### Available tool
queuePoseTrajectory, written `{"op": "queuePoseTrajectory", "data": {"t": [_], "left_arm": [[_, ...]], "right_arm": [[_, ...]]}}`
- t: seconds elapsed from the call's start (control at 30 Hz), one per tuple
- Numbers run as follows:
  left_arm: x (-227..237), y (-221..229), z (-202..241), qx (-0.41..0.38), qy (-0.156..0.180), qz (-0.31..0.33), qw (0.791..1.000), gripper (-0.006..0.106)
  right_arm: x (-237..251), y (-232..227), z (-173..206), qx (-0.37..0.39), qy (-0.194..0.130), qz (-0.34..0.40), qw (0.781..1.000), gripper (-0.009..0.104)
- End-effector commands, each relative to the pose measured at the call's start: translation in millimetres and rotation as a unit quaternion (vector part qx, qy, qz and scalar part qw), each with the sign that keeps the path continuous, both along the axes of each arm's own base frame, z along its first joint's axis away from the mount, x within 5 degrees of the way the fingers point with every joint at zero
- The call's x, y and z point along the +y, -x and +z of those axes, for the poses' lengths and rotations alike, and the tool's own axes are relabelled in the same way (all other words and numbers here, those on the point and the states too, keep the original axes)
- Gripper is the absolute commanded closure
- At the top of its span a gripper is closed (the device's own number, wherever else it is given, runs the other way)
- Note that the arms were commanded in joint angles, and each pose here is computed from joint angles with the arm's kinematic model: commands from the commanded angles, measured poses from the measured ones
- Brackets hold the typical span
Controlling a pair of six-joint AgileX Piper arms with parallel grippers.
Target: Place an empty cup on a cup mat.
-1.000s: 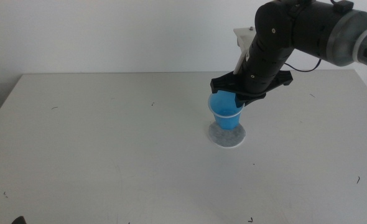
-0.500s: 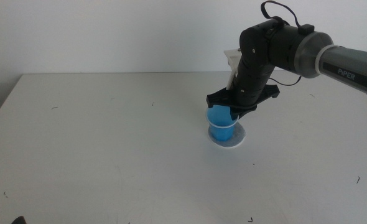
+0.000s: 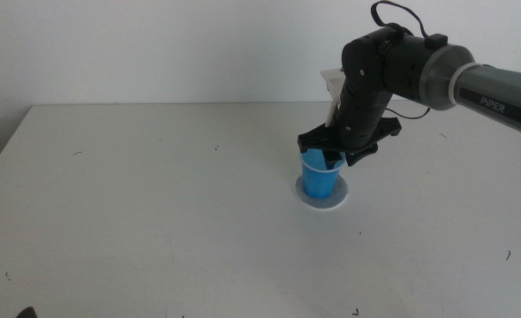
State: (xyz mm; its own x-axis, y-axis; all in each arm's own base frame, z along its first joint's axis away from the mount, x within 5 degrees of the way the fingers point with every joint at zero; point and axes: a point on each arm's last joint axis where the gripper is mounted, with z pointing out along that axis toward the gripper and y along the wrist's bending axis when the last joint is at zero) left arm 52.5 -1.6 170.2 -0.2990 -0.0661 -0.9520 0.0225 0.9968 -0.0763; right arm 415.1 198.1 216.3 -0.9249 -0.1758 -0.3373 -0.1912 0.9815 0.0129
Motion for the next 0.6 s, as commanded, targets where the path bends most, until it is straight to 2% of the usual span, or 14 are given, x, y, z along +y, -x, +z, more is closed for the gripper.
{"op": "queuePoseTrajectory", "data": {"t": [0.0, 0.1, 0.23, 0.4, 0.57], "left_arm": [[-0.4, -1.3, 8.0, -0.038, 0.008, 0.0, 0.999, -0.005], [-0.4, -1.3, 8.0, -0.038, 0.008, 0.0, 0.999, -0.005], [-0.4, -1.3, 8.0, -0.038, 0.008, 0.0, 0.999, -0.005], [-0.4, -1.3, 8.0, -0.038, 0.008, 0.0, 0.999, -0.005], [-0.4, -1.3, 8.0, -0.038, 0.008, 0.0, 0.999, -0.005]], "right_arm": [[-6.1, -1.1, 35.4, -0.051, -0.01, 0.002, 0.999, 0.052], [-6.0, 0.1, 36.9, -0.052, -0.004, 0.004, 0.999, 0.038], [-9.6, 7.3, 54.2, -0.059, -0.006, 0.006, 0.998, 0.026], [-29.9, 30.3, 107.5, -0.114, -0.024, 0.018, 0.993, 0.023], [-62.6, 65.7, 143.7, -0.167, -0.071, 0.007, 0.983, 0.023]]}}
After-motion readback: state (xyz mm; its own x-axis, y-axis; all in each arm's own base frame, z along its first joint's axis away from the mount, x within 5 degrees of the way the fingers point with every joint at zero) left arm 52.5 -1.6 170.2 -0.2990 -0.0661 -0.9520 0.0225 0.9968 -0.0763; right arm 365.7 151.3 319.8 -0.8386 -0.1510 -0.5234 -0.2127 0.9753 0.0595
